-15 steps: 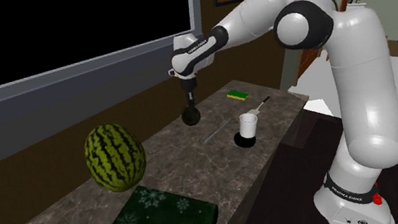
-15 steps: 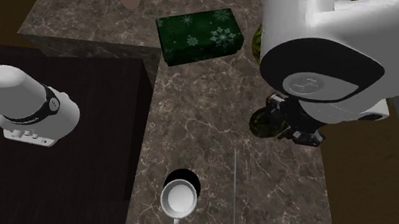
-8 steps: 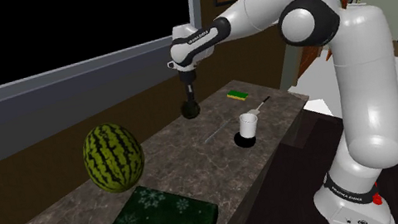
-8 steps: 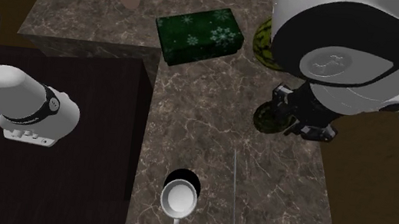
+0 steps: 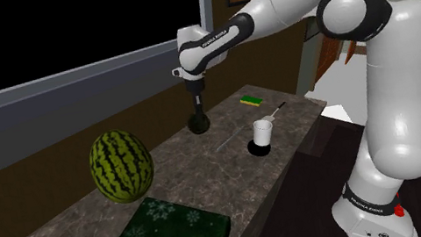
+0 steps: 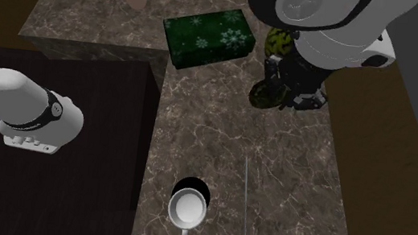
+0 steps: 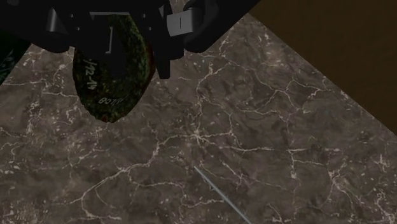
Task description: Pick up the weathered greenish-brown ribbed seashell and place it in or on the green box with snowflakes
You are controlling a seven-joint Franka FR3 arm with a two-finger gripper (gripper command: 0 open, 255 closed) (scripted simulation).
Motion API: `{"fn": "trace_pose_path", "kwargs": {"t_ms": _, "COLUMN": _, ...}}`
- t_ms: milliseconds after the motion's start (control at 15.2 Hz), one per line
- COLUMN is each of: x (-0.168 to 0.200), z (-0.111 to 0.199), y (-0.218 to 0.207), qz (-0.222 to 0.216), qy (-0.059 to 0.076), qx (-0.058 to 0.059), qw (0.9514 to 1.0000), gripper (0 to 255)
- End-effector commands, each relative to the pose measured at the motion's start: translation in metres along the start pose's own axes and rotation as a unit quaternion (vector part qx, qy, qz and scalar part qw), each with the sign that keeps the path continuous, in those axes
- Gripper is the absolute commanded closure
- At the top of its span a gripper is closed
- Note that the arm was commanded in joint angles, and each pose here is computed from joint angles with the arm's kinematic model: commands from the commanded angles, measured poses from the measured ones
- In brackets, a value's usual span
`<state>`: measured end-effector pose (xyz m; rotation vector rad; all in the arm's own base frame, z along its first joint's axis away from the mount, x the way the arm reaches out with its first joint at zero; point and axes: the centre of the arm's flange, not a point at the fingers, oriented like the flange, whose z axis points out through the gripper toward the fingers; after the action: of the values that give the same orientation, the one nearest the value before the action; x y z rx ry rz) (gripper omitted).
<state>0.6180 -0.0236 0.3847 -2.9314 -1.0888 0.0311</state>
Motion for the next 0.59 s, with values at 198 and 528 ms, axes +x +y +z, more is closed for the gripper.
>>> {"fn": "trace_pose_path", "kwargs": {"t_ms": 198, "x": 0.019, "z": -0.004, "y": -0.063, "qz": 0.001, "qy": 0.0, "qx": 0.0, "qw": 1.0, "gripper": 255}}
{"fn": "trace_pose_path", "kwargs": {"t_ms": 528, "x": 0.037, "z": -0.007, "y": -0.126, "qz": 0.001, "qy": 0.0, "qx": 0.0, "qw": 1.0, "gripper": 255}}
